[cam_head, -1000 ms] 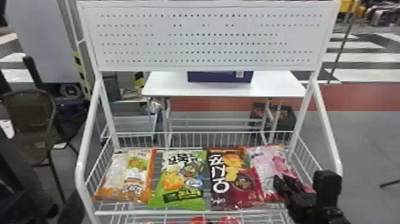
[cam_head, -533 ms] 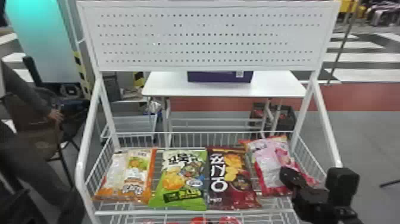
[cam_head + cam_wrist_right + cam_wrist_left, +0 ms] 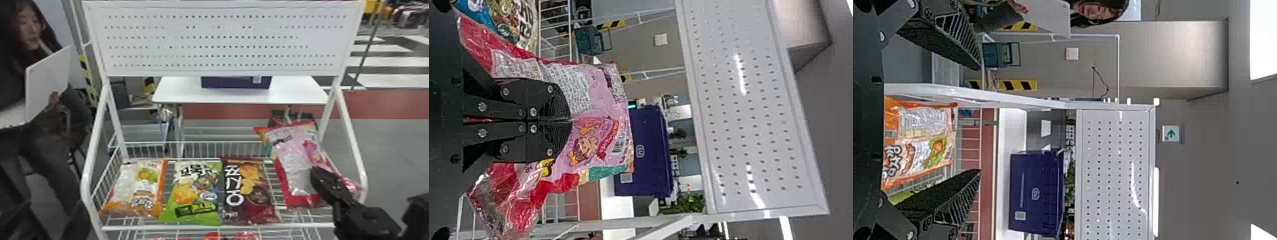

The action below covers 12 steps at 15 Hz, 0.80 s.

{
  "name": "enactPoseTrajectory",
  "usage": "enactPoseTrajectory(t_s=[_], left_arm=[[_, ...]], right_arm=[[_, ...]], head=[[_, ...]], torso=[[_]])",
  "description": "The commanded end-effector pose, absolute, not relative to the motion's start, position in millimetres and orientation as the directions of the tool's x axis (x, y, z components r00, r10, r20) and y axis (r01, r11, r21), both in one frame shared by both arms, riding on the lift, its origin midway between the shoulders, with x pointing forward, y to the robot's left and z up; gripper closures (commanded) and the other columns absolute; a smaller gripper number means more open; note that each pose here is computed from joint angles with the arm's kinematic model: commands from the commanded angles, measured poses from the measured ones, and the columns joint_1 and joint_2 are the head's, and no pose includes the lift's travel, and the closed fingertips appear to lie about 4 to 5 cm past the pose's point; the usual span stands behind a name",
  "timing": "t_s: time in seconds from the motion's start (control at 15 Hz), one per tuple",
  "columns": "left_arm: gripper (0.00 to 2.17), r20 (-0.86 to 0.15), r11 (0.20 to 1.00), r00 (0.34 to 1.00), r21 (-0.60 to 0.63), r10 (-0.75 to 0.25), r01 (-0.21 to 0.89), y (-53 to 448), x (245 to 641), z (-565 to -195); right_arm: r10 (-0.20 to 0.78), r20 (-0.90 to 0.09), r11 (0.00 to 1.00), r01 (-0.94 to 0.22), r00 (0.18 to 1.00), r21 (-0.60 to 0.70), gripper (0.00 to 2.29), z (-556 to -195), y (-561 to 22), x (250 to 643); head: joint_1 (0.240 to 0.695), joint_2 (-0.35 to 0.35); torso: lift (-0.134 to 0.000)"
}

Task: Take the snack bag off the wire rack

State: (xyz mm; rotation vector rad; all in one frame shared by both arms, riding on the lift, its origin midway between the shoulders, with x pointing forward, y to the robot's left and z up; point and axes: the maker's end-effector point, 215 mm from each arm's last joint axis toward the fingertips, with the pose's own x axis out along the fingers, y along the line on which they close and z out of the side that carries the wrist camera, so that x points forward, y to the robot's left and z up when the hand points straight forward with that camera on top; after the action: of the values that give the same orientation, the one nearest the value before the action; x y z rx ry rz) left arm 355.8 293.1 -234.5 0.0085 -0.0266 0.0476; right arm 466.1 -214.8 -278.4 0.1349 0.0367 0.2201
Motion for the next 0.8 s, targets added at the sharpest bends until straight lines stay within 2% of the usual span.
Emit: enactPoseTrajectory(t_s=[0.0, 0.13, 0.27, 0.73], left_arm=[[0.16, 0.027, 0.999, 0.999, 0.010, 0.046, -0.047, 293.8, 356.4, -235.0], [0.16, 0.025, 0.999, 0.998, 0.011, 0.052, -0.053, 297.6, 356.9, -236.0], [0.16, 0.027, 0.998, 0.998, 0.012, 0.053, -0.054, 299.3, 358.5, -235.8], [0.16, 0.033, 0.999, 0.998, 0.008, 0.053, -0.053, 298.5, 358.5, -233.5]], right_arm=[[0.177, 0.025, 0.976, -0.179, 0.984, 0.122, 2.23, -262.6, -237.0, 428.6], [0.140, 0.064, 0.983, -0.146, 0.988, 0.114, 2.23, -252.6, -258.5, 401.4], [0.115, 0.063, 0.987, -0.121, 0.991, 0.102, 2.23, -250.8, -274.9, 383.3], [0.048, 0.025, 0.995, -0.050, 0.999, 0.084, 2.23, -266.2, -306.3, 372.9]], head=[[0.499, 0.000], [0.499, 0.000], [0.499, 0.000], [0.499, 0.000]], torso=[[0.000], [0.000], [0.000], [0.000]])
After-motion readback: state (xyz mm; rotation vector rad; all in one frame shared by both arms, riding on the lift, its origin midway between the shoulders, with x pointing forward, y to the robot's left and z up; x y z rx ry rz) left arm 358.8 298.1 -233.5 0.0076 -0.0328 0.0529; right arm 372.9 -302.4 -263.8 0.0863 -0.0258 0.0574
